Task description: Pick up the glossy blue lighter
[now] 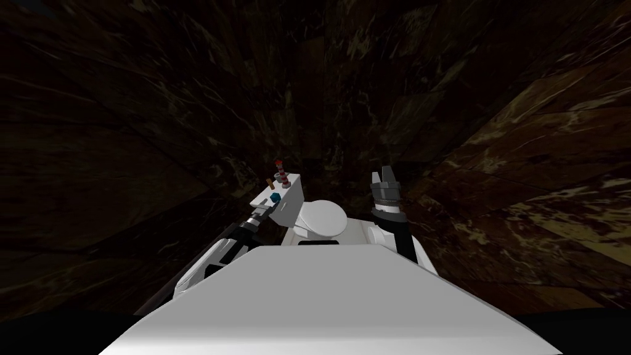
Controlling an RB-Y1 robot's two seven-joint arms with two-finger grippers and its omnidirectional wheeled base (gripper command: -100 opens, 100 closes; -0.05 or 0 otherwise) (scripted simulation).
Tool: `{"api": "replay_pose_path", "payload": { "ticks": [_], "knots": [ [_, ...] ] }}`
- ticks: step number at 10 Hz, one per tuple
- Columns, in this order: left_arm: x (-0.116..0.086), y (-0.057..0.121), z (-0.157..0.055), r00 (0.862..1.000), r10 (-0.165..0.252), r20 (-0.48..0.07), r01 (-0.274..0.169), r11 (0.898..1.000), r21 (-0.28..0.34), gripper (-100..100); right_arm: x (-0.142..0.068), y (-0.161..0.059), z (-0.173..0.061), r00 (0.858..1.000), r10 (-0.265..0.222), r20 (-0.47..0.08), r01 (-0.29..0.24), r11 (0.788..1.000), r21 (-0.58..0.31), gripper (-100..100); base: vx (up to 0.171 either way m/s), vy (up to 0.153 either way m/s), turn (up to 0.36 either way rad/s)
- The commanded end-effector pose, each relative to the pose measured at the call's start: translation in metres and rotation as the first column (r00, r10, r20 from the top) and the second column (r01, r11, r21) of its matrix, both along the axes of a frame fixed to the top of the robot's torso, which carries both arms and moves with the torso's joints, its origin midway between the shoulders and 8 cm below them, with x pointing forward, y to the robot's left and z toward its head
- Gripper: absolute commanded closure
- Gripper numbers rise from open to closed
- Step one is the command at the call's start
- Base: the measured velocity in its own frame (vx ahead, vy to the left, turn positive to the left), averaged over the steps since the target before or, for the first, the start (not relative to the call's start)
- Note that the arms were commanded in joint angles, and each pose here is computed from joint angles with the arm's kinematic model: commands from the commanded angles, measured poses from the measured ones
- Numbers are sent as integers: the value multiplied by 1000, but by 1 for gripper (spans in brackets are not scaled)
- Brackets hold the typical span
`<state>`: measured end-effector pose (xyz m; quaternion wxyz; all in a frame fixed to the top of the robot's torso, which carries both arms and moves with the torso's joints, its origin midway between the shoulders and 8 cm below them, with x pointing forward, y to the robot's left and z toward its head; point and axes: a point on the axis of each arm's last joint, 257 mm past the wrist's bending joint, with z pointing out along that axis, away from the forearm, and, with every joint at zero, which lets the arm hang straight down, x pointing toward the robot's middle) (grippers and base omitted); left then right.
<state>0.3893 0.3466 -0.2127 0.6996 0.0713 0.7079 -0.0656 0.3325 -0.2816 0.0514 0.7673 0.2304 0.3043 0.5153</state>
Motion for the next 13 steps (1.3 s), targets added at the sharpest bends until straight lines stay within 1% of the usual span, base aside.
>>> {"api": "replay_pose_path", "payload": {
  "ticks": [1,2,3,4,5,6,7,8,9,10,11,12,13],
  "knots": [
    [14,-2,-4,1000,20,-6,-20,1000,-1,-100,0,0,0,1000,0,0,0,1000,0,0,-60,36,-134],
    [22,-7,-11,999,28,-17,-28,1000,-4,-100,0,0,0,1000,0,0,0,1000,0,0,-115,116,-212],
    [28,-4,-7,999,41,-11,-41,999,-2,-100,0,0,0,1000,0,0,0,1000,0,0,-94,107,-69],
    [39,-10,-10,999,48,-14,-48,999,-4,-100,0,0,0,1000,0,0,0,1000,0,0,-108,103,-82],
    [42,-7,-9,998,60,-15,-60,998,-3,-100,0,0,0,1000,0,0,0,1000,0,0,-91,75,-74],
    [53,-12,-12,997,73,-20,-73,997,-4,-100,0,0,0,1000,0,0,0,1000,0,0,-97,59,-141],
    [55,-11,-10,997,79,-17,-79,997,-4,-100,0,0,0,1000,0,0,0,1000,0,0,-71,42,-77],
    [68,-15,-11,995,96,-19,-96,995,-4,-100,0,0,0,1000,0,0,0,1000,0,0,-71,59,-121],
    [69,-15,-11,995,98,-19,-98,995,-4,-100,0,0,0,1000,0,0,0,1000,0,0,-71,61,-66],
    [83,-20,-10,993,114,-17,-114,993,-4,-100,0,0,0,1000,0,0,0,1000,0,0,-97,65,-103],
    [83,-19,-10,993,117,-18,-117,993,-3,-100,0,0,0,1000,0,0,0,1000,0,0,-81,59,-71],
    [95,-24,-10,990,136,-19,-136,991,-3,-100,0,0,0,1000,0,0,0,1000,0,0,-78,73,-127],
    [103,-29,-14,989,148,-28,-149,989,-2,-100,0,0,0,1000,0,0,0,1000,0,0,-133,89,-175]
  ]
}}
